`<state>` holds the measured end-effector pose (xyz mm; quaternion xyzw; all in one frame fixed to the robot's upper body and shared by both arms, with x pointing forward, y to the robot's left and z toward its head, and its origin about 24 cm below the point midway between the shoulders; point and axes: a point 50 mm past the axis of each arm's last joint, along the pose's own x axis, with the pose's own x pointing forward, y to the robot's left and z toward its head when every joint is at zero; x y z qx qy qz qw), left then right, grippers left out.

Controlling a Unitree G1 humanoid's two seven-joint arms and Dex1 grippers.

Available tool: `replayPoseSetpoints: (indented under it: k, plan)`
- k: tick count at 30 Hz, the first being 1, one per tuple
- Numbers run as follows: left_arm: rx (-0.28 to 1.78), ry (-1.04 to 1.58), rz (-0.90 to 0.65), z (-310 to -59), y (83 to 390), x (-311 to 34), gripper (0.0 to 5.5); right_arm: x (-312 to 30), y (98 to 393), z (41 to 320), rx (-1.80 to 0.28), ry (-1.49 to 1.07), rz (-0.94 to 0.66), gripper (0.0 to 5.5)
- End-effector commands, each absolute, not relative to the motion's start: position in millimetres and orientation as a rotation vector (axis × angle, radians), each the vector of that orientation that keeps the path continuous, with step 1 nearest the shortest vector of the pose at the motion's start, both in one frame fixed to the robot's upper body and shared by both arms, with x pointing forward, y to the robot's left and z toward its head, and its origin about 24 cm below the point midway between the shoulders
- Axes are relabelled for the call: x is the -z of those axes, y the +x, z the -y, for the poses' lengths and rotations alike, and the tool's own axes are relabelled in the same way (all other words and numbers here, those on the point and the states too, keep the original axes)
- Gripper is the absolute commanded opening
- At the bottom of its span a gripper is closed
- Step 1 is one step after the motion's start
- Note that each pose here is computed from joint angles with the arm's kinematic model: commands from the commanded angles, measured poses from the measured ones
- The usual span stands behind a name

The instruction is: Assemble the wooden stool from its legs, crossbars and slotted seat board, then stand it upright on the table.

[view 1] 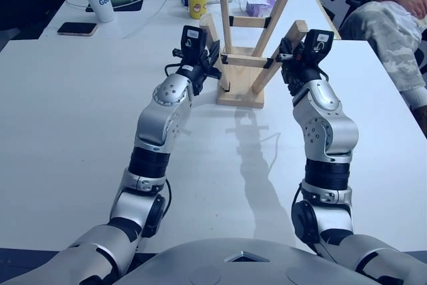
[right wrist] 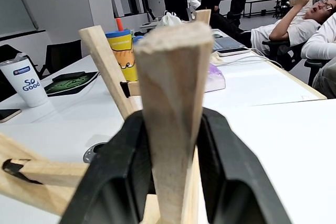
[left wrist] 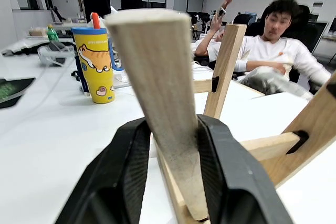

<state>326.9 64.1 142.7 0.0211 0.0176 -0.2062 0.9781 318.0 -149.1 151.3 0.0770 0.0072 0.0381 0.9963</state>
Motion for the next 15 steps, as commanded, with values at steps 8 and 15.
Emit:
replayPoseSetpoints:
  k: [8,15]
  plan:
    - [0.561,0.213,-0.371,-44.1,305.7,-67.7,1.29,-155.9,314.4,119.6,-0.286,0.151,0.002,1.05]
    - [0.524,0.073,-0.191,-36.6,313.3,-99.0,1.29,-153.6,317.0,124.7,-0.234,0.195,-0.018,1.05]
